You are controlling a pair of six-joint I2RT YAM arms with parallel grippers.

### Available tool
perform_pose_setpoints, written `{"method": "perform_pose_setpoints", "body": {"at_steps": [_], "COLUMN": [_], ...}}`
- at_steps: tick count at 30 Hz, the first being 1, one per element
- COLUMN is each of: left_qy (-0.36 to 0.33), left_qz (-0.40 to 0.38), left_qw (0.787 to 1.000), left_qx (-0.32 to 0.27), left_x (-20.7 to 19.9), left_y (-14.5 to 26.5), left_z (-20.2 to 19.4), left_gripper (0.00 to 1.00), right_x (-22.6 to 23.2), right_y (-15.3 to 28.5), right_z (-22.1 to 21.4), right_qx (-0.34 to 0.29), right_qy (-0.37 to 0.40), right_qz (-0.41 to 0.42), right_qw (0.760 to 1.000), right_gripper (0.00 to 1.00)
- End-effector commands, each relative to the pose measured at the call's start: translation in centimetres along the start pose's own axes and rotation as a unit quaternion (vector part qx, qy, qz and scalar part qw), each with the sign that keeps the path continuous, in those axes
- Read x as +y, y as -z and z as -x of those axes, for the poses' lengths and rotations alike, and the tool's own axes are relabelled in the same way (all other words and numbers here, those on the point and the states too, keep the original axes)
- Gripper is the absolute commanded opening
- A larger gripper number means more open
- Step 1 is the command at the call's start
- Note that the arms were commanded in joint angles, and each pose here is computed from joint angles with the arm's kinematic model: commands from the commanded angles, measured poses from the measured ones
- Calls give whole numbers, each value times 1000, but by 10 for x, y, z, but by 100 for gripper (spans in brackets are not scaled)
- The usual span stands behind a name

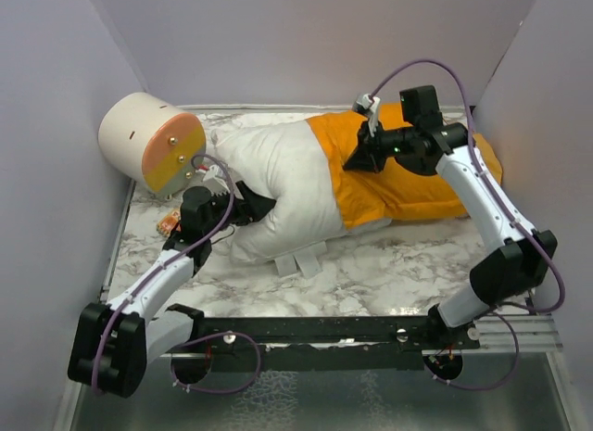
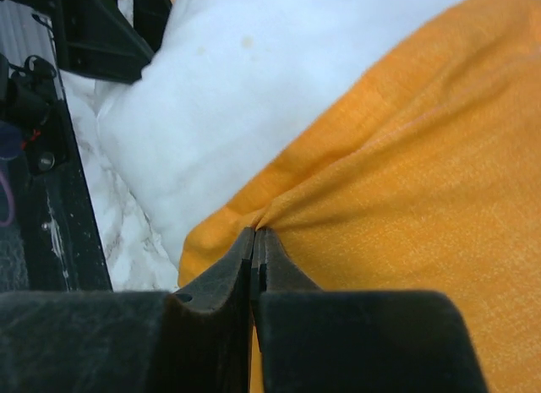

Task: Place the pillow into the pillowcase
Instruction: Stuff the pillow into the pillowcase.

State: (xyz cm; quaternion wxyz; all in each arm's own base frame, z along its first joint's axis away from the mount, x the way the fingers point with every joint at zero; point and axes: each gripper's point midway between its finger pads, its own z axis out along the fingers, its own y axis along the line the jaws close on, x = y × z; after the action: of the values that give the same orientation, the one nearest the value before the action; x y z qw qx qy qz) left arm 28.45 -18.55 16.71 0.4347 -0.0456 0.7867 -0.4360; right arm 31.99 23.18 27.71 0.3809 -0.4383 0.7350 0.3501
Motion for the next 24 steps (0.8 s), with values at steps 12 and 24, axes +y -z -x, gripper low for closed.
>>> {"method": "perform_pose_setpoints", "body": {"at_steps": [12,24], "left_qy": [-44,-50], "left_qz": [-51,26], "left_qw": [997,996], "left_qx": [38,72], "left_x": [-38,-32], "left_y": [-33,8], "left_z": [-12,-15], "left_gripper": [70,89], "right_x": [22,-43], "right_y": [9,64], "right_z": [24,-60], "right_qx": [-32,35], "right_qy": [104,67], "right_qz": [-25,-242], "right_qw": [994,967], "right_gripper": [38,81]}}
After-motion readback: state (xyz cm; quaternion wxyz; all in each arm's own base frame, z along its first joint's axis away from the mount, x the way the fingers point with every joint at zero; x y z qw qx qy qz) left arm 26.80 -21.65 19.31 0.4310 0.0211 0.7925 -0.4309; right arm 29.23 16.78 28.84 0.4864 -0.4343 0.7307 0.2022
